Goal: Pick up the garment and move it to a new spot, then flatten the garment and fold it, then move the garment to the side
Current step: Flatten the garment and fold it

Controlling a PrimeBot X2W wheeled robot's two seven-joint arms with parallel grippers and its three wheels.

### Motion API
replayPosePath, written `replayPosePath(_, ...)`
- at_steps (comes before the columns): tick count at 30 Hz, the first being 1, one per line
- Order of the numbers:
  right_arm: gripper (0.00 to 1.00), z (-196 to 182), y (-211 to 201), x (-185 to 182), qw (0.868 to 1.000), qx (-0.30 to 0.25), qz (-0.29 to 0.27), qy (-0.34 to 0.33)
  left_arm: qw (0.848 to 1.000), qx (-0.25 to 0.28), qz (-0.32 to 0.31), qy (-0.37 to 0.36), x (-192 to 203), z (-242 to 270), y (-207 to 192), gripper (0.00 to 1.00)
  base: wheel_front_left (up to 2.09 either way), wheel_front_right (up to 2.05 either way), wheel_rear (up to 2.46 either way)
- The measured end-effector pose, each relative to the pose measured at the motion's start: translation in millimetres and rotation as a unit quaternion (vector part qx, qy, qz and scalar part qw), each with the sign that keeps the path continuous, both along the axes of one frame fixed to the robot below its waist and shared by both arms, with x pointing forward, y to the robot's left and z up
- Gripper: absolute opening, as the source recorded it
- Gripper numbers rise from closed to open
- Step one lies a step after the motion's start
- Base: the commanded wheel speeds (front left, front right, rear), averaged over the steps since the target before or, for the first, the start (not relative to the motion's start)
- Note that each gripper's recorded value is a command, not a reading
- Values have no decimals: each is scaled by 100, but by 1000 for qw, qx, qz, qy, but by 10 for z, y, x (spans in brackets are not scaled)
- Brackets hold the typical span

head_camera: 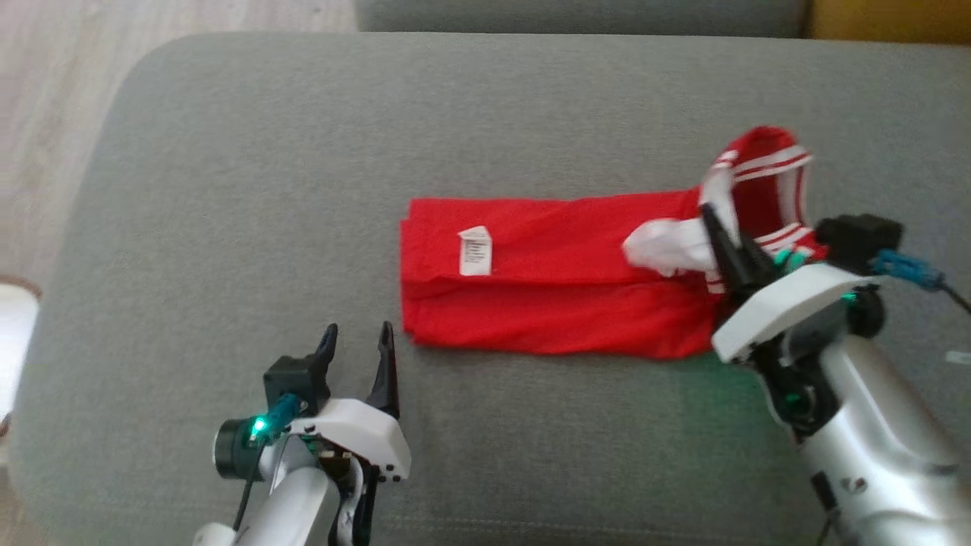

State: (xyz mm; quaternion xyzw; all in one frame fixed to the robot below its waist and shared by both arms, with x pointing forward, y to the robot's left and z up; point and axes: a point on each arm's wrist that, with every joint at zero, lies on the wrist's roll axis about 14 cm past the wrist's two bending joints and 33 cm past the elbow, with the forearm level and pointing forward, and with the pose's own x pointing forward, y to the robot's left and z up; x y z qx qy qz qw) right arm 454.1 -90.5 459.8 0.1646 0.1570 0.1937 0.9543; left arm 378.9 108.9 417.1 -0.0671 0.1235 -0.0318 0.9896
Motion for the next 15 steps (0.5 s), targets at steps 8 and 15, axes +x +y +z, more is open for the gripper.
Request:
replayPosePath(8,0,13,949,-130,992,19,122,17,999,2,43,7,-170,-12,272,100,0,0,0)
replayPosePath(15,0,-44,1634,-219,978,10,207,26,996,3,87,15,-362,-34,525,100,0,0,0)
